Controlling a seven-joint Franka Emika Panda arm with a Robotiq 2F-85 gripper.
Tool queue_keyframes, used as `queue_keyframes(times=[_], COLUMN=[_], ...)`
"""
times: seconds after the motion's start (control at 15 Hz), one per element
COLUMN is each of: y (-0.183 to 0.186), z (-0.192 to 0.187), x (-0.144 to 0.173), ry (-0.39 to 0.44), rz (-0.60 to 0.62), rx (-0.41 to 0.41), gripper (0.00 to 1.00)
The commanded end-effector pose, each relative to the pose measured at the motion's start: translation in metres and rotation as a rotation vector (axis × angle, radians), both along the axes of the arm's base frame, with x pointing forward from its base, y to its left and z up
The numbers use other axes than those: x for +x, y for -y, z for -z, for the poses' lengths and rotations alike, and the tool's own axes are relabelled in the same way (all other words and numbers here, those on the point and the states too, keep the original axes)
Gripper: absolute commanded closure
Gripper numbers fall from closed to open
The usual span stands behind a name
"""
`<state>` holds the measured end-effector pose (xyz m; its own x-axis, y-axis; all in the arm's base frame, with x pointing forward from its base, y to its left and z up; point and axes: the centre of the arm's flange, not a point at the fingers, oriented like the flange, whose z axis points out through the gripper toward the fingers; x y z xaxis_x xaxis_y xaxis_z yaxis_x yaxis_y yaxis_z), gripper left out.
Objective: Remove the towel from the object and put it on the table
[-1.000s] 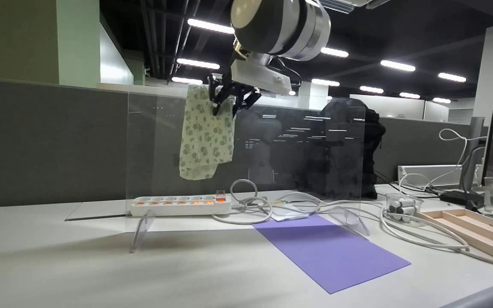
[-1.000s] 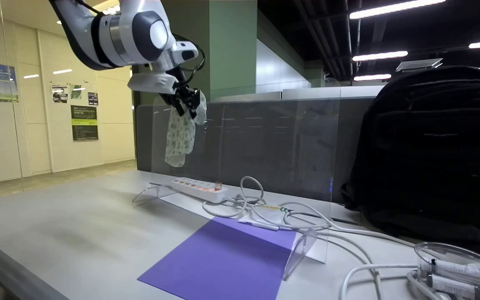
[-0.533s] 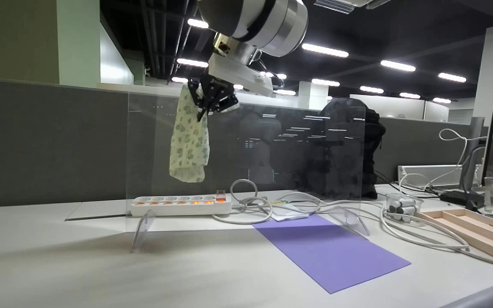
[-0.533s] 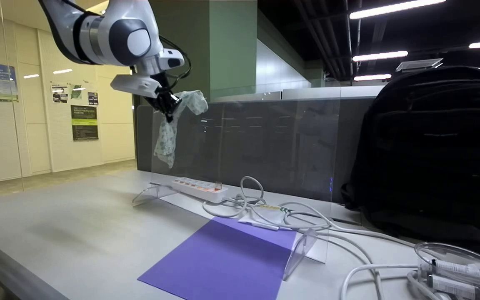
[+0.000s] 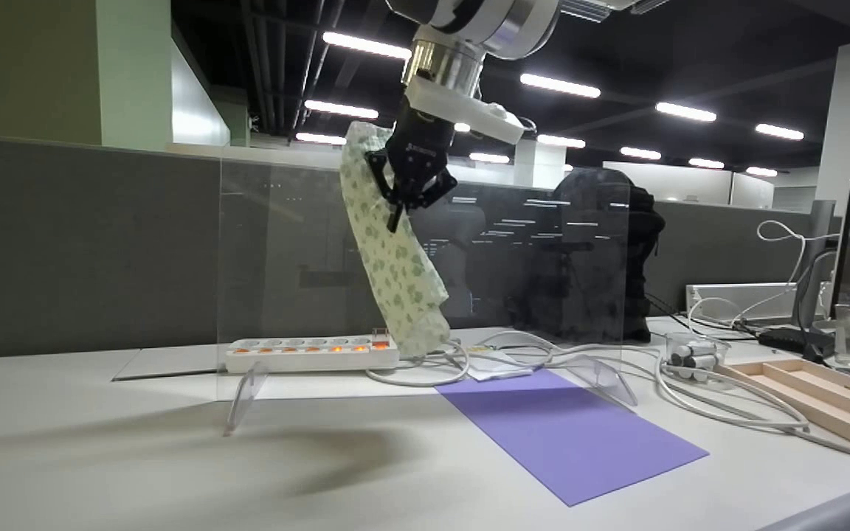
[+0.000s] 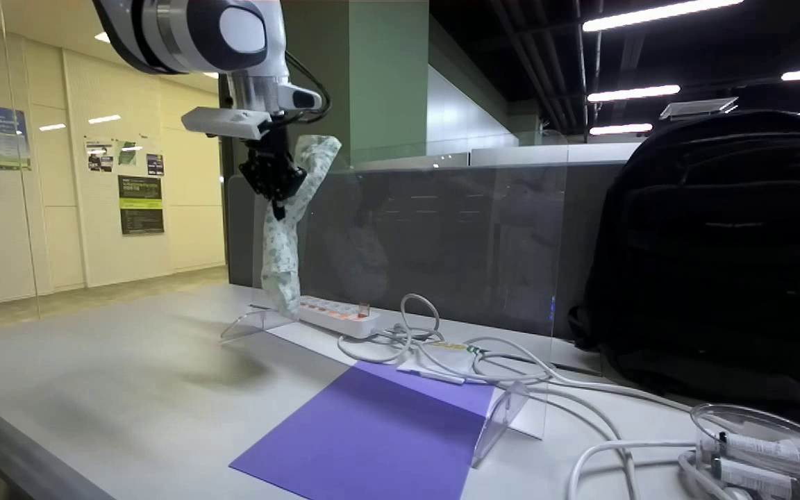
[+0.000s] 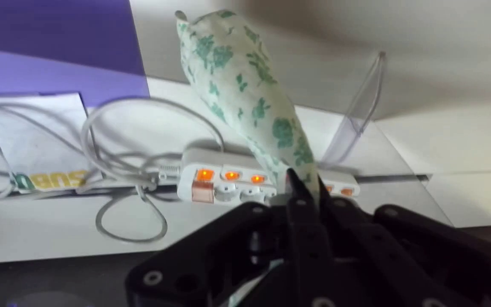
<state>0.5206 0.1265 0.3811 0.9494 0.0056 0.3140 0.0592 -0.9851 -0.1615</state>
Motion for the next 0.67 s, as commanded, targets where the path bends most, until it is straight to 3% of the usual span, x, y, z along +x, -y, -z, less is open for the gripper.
queue_keyframes(times=[0.0, 0.2, 0.6], y=[0.012, 0.023, 0.047], z=[0.004, 0.02, 0.046], x=[-0.034, -0.047, -0.053], ry=[-0.165, -0.23, -0.199], rz=[0.0, 0.035, 0.126], rx=[-0.017, -0.041, -0.071], gripper=[0.99, 0.99, 0.99])
